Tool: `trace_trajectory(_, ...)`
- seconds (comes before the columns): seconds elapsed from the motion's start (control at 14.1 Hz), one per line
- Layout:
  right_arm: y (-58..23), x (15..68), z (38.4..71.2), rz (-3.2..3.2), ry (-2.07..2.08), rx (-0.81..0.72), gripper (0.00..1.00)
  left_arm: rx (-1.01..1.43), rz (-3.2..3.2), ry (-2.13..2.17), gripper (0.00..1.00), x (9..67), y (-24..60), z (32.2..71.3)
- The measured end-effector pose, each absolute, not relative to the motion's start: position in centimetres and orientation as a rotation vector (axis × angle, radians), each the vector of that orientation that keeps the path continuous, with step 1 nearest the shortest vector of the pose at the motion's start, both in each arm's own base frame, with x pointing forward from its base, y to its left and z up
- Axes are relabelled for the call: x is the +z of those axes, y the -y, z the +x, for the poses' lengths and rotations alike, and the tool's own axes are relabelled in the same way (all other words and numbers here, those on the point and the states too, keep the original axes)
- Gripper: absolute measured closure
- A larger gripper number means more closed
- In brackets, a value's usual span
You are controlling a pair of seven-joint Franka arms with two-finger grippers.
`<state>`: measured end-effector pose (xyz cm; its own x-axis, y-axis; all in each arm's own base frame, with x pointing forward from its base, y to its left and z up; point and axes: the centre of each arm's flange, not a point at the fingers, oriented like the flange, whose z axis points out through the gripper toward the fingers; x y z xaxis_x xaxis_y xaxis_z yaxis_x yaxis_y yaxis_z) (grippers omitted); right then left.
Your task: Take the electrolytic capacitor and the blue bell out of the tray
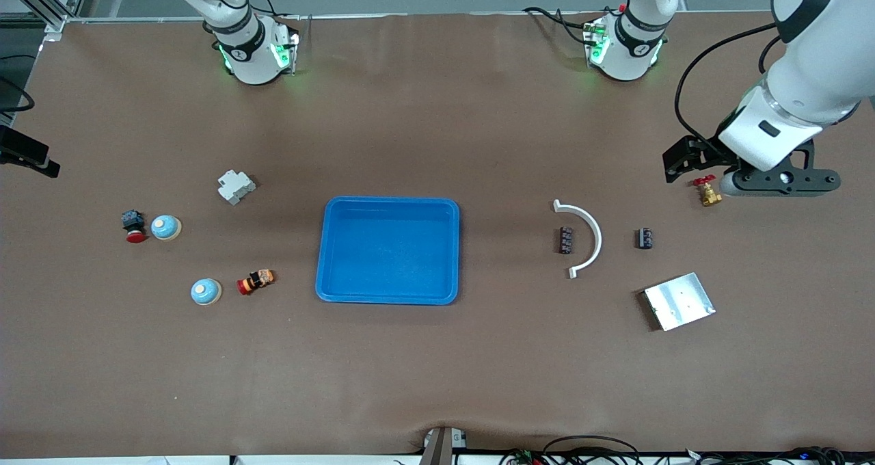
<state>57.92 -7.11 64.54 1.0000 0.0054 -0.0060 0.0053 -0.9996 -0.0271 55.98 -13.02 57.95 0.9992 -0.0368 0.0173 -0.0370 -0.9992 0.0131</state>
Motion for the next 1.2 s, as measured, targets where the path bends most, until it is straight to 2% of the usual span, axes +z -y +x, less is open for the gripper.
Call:
trace_trajectory(0.78, 6.9, 64.5, 57.8, -3.13, 0.103, 0.029, 0.0, 0.03, 3.153, 0.098, 0.0, 55.6, 14.4, 52.7)
trace_trajectory(1.2, 6.4, 65.1, 57.2, -3.13, 0.114, 0.038, 0.0, 0.037, 3.155, 0.098, 0.0, 54.7, 14.4, 52.4)
